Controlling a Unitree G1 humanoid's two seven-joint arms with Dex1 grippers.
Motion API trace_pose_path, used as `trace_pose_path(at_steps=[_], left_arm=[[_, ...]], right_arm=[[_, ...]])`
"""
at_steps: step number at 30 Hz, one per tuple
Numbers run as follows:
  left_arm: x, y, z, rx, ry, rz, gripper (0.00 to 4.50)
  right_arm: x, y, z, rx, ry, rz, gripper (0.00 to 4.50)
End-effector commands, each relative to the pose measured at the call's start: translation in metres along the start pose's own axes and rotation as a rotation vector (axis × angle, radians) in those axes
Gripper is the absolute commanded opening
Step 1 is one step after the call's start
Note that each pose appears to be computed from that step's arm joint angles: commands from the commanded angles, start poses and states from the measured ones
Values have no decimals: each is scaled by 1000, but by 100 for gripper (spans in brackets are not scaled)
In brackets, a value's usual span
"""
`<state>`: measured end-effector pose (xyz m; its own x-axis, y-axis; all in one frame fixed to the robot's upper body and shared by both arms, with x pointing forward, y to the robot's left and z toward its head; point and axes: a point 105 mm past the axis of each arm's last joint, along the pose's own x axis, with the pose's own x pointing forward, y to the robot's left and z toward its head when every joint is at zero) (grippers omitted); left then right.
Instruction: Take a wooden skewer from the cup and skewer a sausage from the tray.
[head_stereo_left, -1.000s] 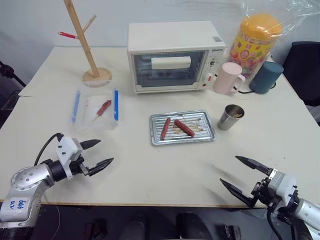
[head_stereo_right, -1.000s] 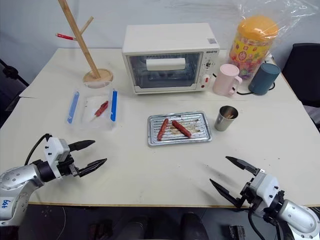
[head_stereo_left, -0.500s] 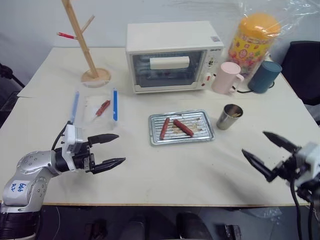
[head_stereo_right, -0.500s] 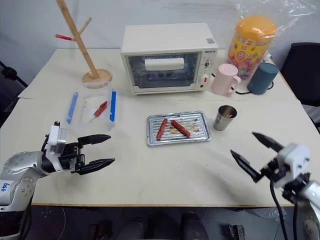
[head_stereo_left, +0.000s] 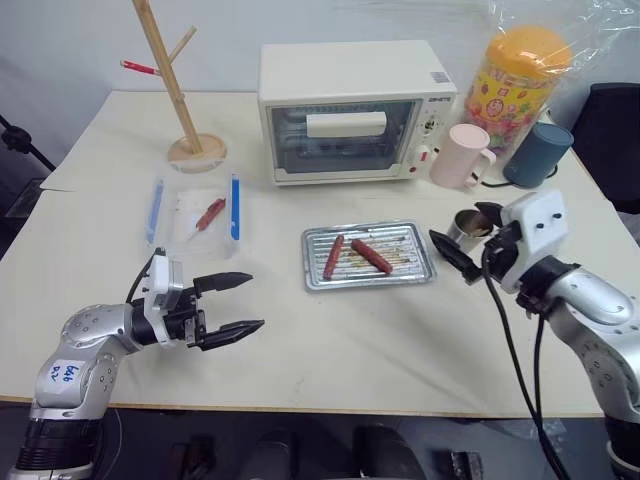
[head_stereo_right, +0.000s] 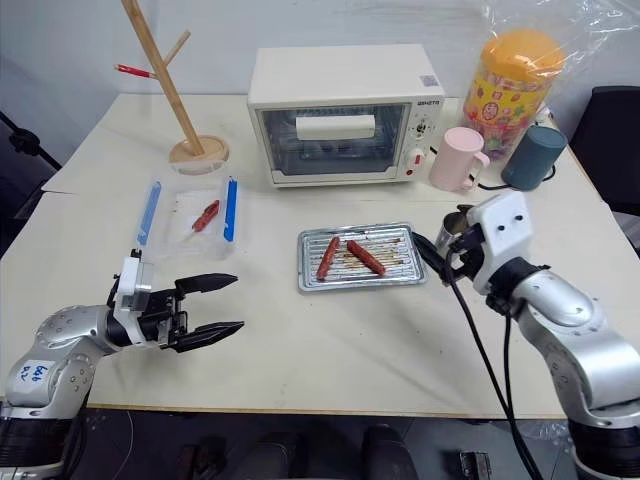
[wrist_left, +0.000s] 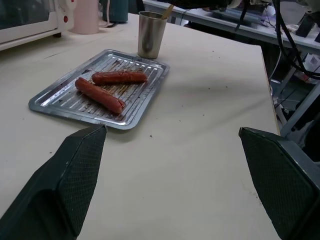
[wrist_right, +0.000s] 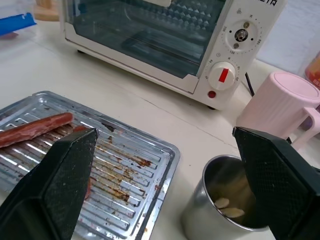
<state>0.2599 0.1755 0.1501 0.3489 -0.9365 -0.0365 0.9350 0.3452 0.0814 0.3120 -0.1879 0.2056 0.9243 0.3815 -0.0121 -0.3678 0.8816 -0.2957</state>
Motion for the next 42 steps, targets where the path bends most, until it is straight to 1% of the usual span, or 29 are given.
trace_pose_path(at_steps=[1, 7, 15, 21, 26, 29, 32, 34, 36, 37, 39, 42], left_arm=[[1, -3, 7, 45, -4, 0, 447], [8, -7, 10, 44, -10, 2, 447], [11, -6, 13, 49, -11, 12, 447], [13, -6, 14, 51, -13, 18, 447], [14, -5, 15, 52, -15, 20, 447], [14, -5, 15, 52, -13, 19, 447], [16, -4, 16, 52, -14, 17, 450], [16, -4, 17, 52, -15, 15, 450], [17, -4, 17, 52, -14, 14, 450], [17, -3, 18, 52, -14, 14, 450], [17, -3, 18, 53, -14, 14, 450], [17, -3, 19, 54, -13, 15, 450]], right_arm=[[-1, -2, 12, -56, -32, -58, 450], [2, 3, 8, -39, -18, -47, 450], [5, 3, 6, -50, -5, -41, 450], [-1, -16, 7, -96, 7, -66, 450], [-15, -35, -3, -178, 54, -38, 450], [-22, -43, -11, -193, 82, -26, 450], [-25, -50, -17, -205, 96, -14, 394], [-24, -50, -19, -207, 94, 1, 344], [-22, -49, -19, -200, 87, 14, 283], [-21, -48, -20, -201, 88, 27, 265], [-20, -47, -22, -203, 92, 39, 204], [-17, -47, -24, -205, 91, 48, 204]])
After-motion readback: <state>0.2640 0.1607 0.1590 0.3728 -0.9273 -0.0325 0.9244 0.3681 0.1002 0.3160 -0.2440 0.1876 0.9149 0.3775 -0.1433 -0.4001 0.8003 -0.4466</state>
